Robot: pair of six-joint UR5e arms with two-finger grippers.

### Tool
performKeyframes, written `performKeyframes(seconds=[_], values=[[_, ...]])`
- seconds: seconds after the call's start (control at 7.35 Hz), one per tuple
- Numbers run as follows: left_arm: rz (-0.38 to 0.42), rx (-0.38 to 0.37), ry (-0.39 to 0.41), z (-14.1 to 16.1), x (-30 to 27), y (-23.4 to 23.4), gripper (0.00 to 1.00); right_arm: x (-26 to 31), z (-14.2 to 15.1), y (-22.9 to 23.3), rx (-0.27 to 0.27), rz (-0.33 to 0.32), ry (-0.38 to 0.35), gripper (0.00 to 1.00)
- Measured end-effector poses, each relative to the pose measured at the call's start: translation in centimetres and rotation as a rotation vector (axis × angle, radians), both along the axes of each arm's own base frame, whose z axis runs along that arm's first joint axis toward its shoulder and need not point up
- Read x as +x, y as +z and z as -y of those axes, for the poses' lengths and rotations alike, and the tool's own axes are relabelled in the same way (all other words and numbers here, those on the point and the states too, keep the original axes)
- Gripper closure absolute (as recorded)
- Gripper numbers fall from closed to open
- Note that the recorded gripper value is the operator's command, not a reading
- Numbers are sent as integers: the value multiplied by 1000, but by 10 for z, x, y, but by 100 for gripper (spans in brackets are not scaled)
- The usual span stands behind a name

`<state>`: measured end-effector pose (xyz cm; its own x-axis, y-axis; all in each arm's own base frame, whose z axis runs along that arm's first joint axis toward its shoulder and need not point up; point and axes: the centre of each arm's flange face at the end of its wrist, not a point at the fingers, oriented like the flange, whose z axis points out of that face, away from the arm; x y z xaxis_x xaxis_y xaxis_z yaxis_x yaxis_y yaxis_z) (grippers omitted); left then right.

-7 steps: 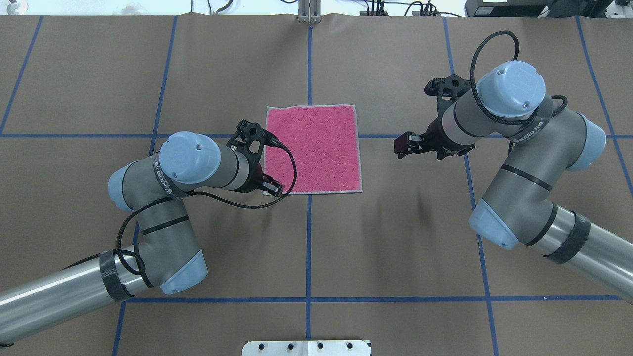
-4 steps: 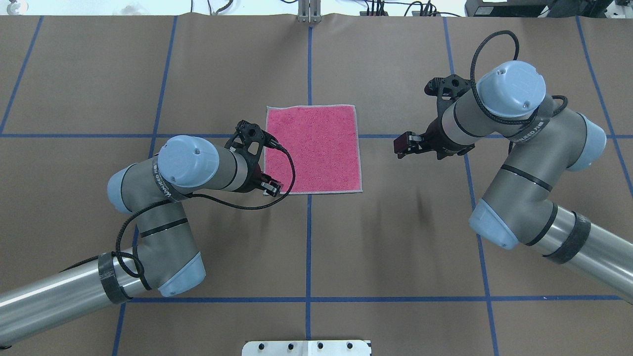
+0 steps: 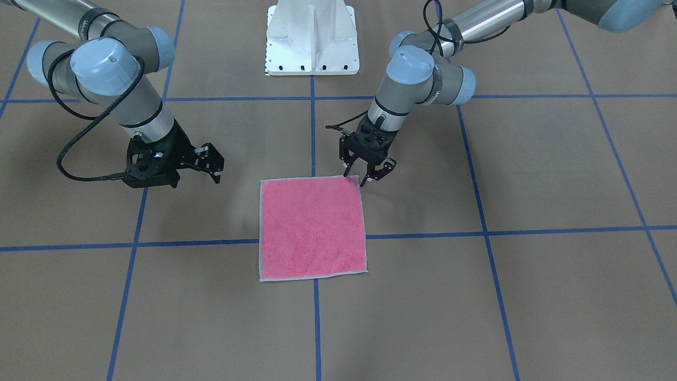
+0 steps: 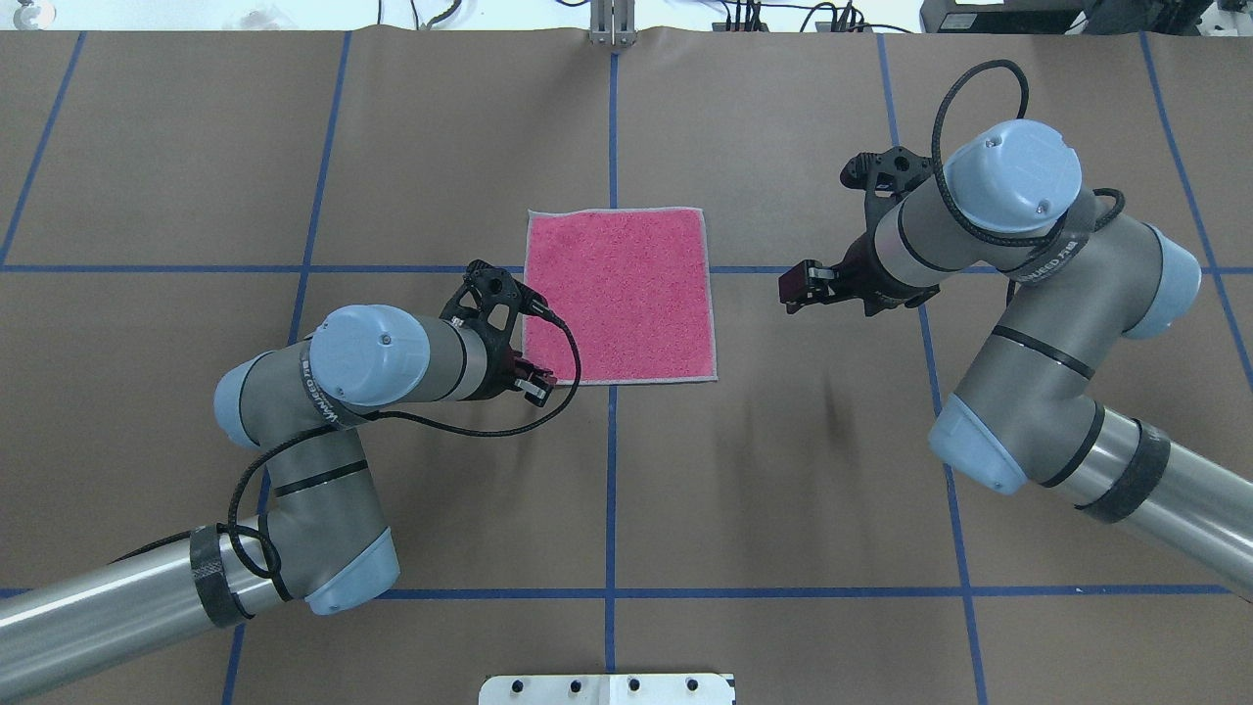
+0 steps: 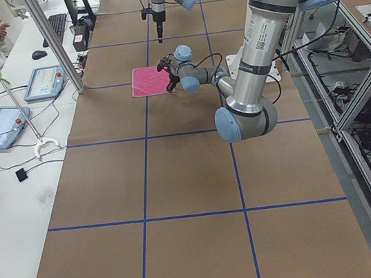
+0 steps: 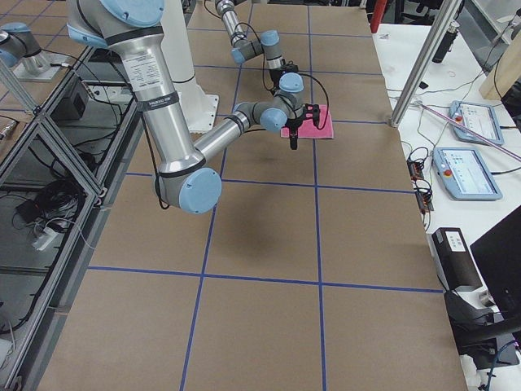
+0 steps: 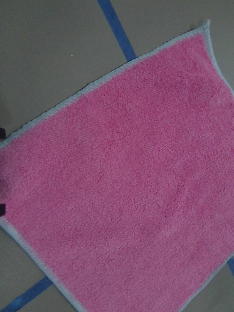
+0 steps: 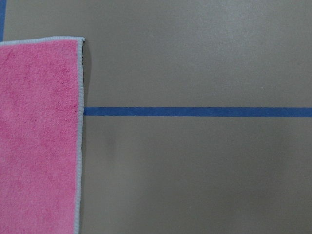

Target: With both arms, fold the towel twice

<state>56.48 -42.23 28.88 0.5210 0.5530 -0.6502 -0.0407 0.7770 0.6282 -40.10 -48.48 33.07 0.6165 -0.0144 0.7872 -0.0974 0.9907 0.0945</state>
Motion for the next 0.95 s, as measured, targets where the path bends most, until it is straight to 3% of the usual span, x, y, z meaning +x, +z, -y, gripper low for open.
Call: performKeyframes(seconds=[0.41, 0.95], values=[[5, 8, -5, -7, 6, 1, 51, 0, 0, 0, -1, 0, 0, 1], [8, 10, -3, -9, 7, 2, 65, 0, 0, 1, -1, -1, 0, 1]])
